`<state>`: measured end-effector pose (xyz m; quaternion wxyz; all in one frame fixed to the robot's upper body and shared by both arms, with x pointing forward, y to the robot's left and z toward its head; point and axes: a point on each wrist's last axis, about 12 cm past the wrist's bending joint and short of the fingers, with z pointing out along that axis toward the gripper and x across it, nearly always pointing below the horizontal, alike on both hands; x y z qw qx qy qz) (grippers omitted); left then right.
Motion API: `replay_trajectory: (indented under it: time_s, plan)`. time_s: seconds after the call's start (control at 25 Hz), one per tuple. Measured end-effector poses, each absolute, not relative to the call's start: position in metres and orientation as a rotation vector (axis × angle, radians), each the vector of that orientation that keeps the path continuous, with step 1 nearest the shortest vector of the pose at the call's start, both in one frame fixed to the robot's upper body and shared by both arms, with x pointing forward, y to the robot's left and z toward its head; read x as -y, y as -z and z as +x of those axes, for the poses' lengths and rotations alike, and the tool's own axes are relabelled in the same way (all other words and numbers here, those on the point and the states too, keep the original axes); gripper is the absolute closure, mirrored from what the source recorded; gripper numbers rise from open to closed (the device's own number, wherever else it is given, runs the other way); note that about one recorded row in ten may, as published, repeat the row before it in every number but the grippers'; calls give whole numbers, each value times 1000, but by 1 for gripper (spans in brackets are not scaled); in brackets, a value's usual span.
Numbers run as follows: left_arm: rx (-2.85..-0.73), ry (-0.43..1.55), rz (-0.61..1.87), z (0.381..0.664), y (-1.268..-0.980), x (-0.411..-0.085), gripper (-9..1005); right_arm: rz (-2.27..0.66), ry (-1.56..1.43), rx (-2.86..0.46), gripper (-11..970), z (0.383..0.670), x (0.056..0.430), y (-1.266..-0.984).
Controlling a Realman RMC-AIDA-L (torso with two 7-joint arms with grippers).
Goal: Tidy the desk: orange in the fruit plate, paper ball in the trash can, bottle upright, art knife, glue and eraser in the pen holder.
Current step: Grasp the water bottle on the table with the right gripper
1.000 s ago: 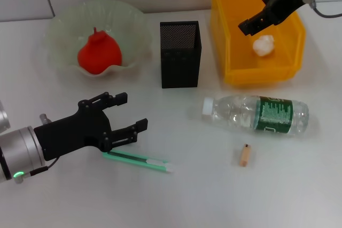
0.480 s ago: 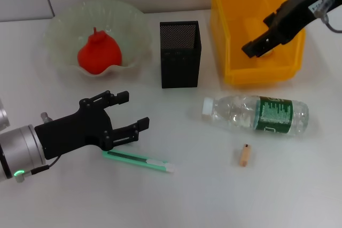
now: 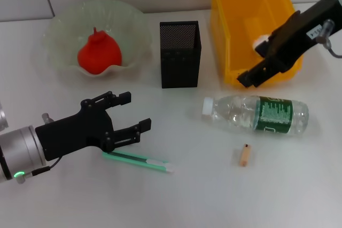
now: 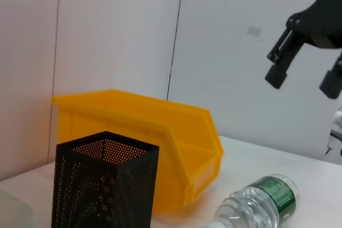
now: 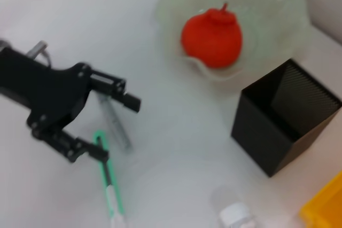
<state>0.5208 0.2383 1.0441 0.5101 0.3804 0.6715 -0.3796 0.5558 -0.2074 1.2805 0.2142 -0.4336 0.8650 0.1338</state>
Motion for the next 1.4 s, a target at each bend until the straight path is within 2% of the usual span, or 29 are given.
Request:
replay_trajectory:
  time_s: [0.52,1.4]
  plan:
    - [-1614,926,917,520,-1045,-237,191,-1335,-435,-2431,182,558,210,-1261]
    - [-1610,944,917,519,-1045,-236,192,-1480,-374,-2354,182,559,213,-1260]
